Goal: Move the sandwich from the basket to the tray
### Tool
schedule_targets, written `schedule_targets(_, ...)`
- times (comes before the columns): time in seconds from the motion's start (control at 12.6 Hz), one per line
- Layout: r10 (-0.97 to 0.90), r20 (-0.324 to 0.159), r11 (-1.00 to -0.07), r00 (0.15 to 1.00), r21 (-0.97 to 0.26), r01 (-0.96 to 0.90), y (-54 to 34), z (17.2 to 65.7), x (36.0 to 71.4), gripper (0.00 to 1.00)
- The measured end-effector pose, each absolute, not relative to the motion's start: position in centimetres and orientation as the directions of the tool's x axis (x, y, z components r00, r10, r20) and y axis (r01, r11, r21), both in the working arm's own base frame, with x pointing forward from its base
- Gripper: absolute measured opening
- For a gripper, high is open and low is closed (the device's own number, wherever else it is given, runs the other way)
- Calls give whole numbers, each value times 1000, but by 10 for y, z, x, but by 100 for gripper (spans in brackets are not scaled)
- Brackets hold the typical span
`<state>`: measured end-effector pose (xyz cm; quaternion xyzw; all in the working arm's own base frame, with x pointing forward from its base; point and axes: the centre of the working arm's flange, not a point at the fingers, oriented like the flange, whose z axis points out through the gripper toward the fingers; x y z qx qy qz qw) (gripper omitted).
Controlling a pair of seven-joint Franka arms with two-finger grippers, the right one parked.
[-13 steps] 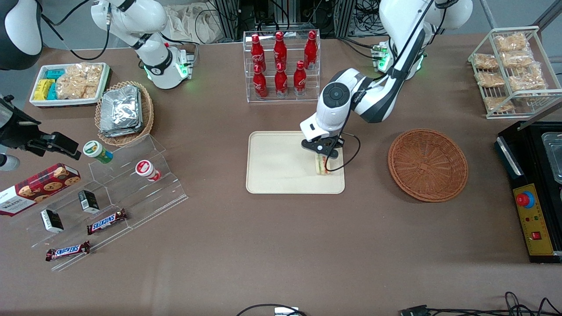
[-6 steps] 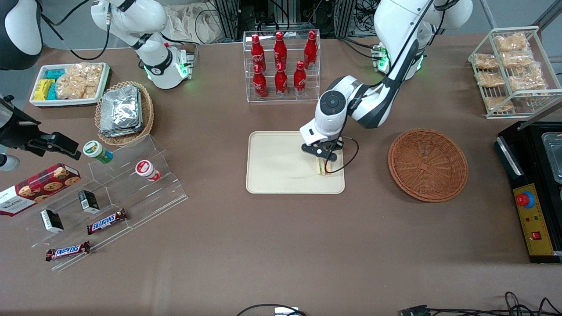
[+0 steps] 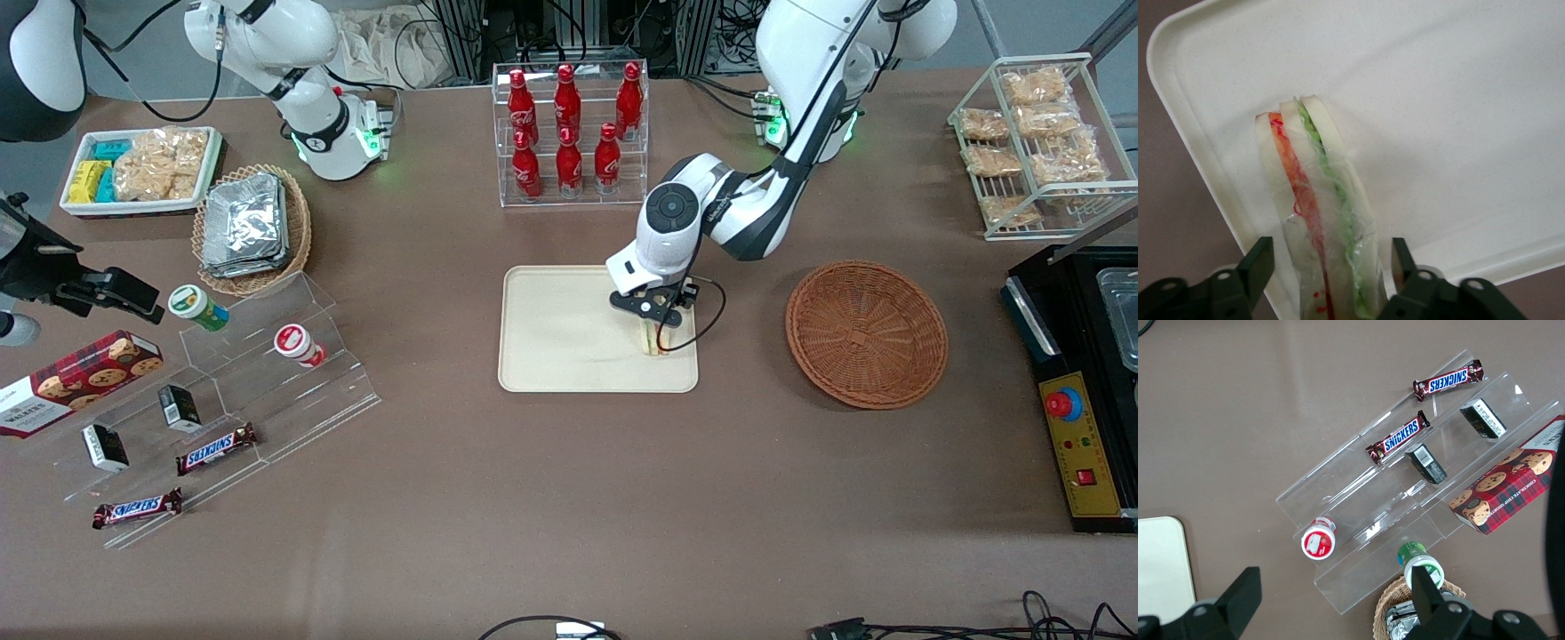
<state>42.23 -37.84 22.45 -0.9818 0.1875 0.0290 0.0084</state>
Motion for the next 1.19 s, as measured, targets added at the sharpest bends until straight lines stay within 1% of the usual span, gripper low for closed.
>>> schedule_targets(0.08, -362, -53, -932, 931, -5, -363, -378, 227, 426, 97)
schedule_targets(0.16, -356, -45, -934, 933, -5, -357, -378, 232, 431, 100)
schedule_targets(0.24, -348, -44, -937, 936, -8, -349, -377, 239, 436, 100)
schedule_targets(0.4, -304, -60, -952, 951, -26, -305, -376, 260, 453, 100)
schedule_targets(0.56, -246, -74, -967, 966, -49, -250, -368, 289, 478, 100)
schedule_targets(0.63, -204, -71, -976, 976, -58, -208, -360, 304, 493, 100)
schedule_targets(0.87, -84, -51, -994, 995, -61, -87, -328, 337, 533, 100)
schedule_targets(1.19, 34, -78, -996, 996, -80, 28, -269, 387, 572, 100)
